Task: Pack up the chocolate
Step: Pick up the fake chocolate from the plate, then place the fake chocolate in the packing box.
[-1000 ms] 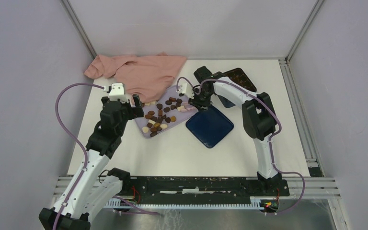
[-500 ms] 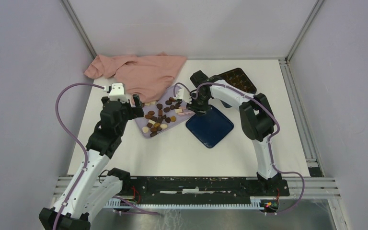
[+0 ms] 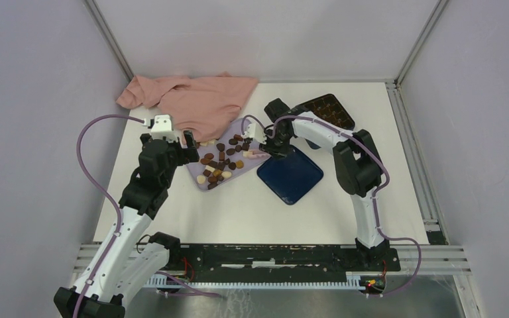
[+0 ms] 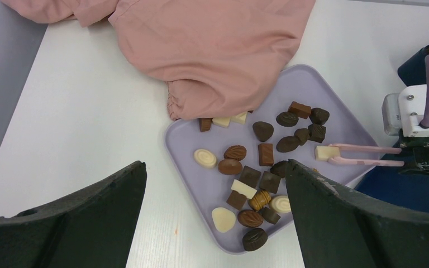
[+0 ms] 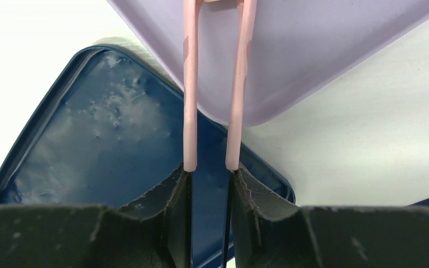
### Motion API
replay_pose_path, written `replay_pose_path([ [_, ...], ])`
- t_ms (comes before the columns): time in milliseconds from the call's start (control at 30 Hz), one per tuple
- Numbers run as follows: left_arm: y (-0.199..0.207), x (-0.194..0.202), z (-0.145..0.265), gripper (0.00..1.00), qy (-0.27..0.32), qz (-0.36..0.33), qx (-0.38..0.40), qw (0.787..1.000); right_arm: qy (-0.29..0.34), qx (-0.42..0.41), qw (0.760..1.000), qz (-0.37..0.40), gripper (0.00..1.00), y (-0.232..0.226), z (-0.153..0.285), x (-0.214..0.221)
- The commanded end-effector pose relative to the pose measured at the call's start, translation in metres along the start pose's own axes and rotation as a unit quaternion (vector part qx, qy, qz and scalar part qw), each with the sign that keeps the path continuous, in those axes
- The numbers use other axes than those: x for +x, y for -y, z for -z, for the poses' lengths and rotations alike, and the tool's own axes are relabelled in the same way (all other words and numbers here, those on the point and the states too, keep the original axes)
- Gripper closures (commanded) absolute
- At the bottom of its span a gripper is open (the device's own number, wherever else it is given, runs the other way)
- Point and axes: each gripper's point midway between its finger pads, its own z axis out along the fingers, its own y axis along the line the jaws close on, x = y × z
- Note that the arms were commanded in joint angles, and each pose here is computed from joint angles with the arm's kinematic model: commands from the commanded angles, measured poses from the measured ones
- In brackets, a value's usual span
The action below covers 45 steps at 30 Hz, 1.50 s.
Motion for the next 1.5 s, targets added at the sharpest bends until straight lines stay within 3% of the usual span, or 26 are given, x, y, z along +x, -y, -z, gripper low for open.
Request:
replay_pose_path([
  [0,-0.002,-0.012,0.0,0.02,0.022,-0.017,0.001,1.0,0.041,0.028,0.999,0.013,0.9,0.001,0.033,-0.022],
  [433,-0.002,-0.013,0.001,0.02,0.024,-0.016,0.0,1.0,0.12,0.042,0.992,-0.011,0.99,-0.006,0.091,-0.026],
  [700,-0.002,-0.012,0.0,0.01,0.022,-0.017,0.0,1.0,0.16,0.132,0.971,-0.122,0.98,0.064,0.152,0.033],
  [1000,-0.001,-0.011,0.0,0.01,0.02,-0.017,0.003,1.0,0.104,0.226,0.943,-0.222,0.95,0.139,0.177,0.121],
  [1467,-0.001,-0.01,-0.001,0.01,0.02,-0.017,0.003,1.0,0.066,0.219,0.941,-0.248,0.91,0.163,0.153,0.151],
])
